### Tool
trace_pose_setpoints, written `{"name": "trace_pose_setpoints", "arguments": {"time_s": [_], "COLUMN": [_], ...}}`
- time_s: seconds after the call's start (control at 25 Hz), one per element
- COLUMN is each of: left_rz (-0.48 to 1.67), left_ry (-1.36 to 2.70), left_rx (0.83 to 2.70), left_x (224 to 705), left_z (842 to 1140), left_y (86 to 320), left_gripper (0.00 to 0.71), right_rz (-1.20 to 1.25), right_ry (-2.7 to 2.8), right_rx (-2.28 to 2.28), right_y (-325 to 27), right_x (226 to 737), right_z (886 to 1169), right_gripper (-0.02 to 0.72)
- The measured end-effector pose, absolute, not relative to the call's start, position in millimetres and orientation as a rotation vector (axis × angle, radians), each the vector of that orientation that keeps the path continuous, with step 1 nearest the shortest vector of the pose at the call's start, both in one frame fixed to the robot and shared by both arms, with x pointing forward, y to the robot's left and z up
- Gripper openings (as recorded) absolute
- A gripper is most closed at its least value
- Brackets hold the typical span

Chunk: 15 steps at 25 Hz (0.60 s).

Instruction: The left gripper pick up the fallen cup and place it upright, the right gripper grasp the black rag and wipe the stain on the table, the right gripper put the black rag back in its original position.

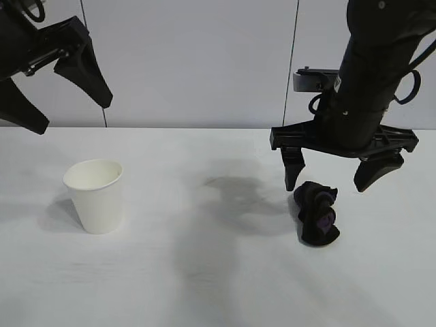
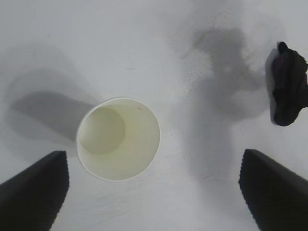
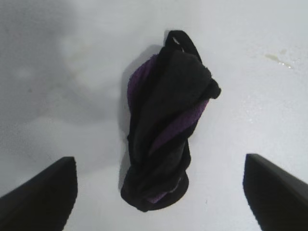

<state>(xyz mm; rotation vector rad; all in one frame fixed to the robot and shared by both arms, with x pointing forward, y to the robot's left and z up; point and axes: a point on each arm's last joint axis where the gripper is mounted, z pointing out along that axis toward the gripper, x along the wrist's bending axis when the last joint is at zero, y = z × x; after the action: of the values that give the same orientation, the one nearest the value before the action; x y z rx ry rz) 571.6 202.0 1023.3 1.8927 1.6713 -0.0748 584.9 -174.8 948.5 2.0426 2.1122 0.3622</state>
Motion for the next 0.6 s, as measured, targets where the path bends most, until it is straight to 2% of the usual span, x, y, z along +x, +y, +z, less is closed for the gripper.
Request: {"name": "trace_pose_setpoints", "arguments": {"time_s": [0.12,0.28,0.6], "left_rz": [-0.087,-0.11,-0.122], "left_ry": [1.674,1.675,1.676], "left_rx": [1.881,1.888,1.893], "left_x": [571.5,569.9,569.0], "left_z": [1023.7,1023.4,1023.2], "left_y": [201.2,200.6,200.3], "left_gripper": [0.693,0.693,0.693], "right_rz": [0.446,0.598,0.72], "right_ry": [2.152,2.184,2.085], "right_rx": [2.11,2.158,2.172], "right_y": [-167.7,-164.6,-195.2], "right_x": [580.1,573.9,563.5], "right_z": [954.5,976.6,1025.9], "right_gripper": [0.676,0.677,0.681]}}
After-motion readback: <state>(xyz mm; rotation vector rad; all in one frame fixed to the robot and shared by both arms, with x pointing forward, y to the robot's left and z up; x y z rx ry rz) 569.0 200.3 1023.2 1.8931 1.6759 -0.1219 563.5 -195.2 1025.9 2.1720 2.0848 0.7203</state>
